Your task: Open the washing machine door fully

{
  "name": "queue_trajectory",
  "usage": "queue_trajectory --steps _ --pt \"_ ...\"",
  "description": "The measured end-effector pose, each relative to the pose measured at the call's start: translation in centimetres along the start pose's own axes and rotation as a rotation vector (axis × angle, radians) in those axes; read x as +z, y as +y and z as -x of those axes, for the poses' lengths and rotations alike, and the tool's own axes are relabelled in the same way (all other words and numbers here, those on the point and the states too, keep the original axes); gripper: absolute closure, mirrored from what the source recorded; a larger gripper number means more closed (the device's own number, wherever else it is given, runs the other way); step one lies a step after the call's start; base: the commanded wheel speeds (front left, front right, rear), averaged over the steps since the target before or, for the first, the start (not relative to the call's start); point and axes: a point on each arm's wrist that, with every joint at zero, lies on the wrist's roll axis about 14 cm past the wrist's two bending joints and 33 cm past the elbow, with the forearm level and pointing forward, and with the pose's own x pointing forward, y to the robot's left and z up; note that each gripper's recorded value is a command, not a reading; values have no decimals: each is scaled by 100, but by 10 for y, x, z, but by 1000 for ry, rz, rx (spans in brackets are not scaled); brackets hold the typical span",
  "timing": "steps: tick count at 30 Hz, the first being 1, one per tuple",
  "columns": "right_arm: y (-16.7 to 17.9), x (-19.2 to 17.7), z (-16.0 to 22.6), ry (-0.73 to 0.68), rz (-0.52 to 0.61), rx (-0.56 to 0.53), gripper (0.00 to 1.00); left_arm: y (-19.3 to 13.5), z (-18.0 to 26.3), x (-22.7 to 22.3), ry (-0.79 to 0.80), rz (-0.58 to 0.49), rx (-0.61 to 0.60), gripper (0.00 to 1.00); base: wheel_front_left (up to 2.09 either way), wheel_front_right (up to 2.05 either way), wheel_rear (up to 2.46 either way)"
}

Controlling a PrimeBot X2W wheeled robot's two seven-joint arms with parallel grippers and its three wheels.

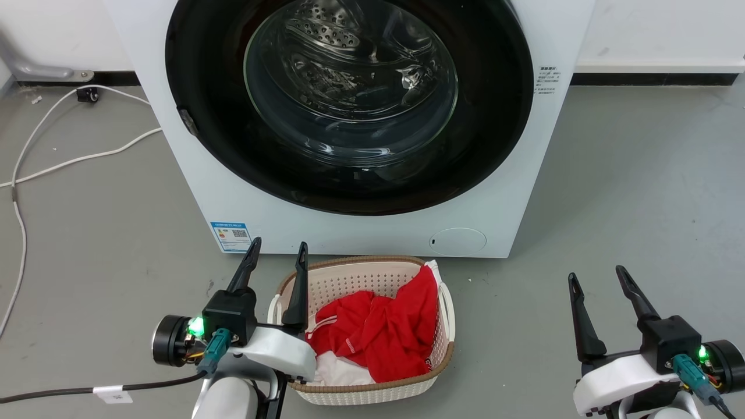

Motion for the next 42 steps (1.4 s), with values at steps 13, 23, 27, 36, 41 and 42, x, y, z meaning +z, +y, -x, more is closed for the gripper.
queue_trajectory --steps 13,23,27,36,41,42 --pt "1 0 -1 -8 -39 -2 7 4 3 -3 11 12 15 0 0 0 0" --pt "-6 0 0 -35 -272 -56 100 6 4 -4 12 8 21 0 0 0 0" --pt "-13 -3 1 -68 -659 -136 100 6 4 -4 12 8 23 0 0 0 0" --pt "-30 -12 -3 -186 -1608 -333 100 6 3 -6 18 11 23 0 0 0 0" --pt "-49 -13 -12 -257 -1862 -385 100 6 0 -11 29 13 24 0 0 0 0" --pt "-53 -14 -14 -262 -1883 -388 100 6 -1 -12 32 13 23 0 0 0 0"
